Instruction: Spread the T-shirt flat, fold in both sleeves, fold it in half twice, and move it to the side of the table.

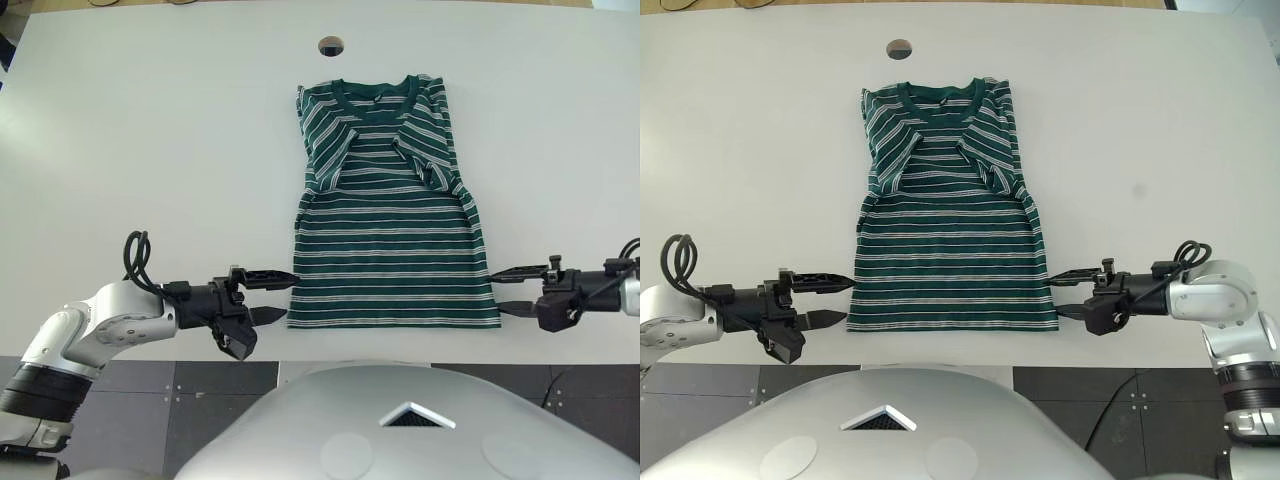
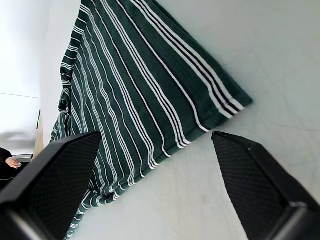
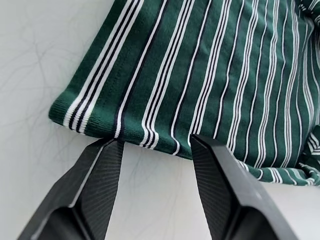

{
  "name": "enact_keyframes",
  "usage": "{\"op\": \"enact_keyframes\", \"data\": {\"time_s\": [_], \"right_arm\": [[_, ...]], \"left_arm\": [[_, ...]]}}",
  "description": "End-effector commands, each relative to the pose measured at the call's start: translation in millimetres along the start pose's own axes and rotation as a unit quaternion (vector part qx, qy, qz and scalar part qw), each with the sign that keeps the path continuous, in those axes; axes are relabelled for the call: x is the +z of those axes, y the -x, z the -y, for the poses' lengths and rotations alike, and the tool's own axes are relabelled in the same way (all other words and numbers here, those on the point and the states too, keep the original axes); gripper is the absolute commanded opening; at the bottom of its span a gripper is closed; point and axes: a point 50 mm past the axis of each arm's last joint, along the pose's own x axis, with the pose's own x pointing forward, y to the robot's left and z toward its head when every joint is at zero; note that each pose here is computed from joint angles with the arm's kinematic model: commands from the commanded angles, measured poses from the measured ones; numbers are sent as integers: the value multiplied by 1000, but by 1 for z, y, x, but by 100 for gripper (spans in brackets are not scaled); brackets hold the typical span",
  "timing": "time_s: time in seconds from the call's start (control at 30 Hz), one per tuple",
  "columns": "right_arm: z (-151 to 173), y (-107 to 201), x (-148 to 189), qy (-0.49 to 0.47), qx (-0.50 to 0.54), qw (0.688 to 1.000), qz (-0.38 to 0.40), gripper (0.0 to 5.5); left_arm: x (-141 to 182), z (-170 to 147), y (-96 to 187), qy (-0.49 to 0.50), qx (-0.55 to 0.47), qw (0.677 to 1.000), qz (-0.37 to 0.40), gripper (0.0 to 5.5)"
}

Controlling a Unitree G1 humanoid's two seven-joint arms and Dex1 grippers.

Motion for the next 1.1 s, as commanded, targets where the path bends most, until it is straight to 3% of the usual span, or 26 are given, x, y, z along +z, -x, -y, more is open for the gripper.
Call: {"op": "enact_keyframes", "data": {"time_s": [0.03,0.33,0.43,0.87,1.0,1.1], "right_arm": [[-21,-13,-3,-36,59,998,3,242],[-23,-19,0,-48,60,997,24,242],[-24,-20,0,-54,66,996,27,242],[-22,-22,-1,-61,62,996,32,11],[-22,-21,-2,-63,63,996,32,10],[-21,-22,-2,-63,62,996,33,10]], "left_arm": [[9,46,-14,40,-130,991,-6,414],[31,37,-24,43,-118,992,10,414],[34,32,-26,42,-106,994,3,372],[34,21,-29,39,-85,994,-50,157],[-7,15,-22,48,-82,992,-86,77],[-19,17,-21,55,-83,991,-88,15]]}}
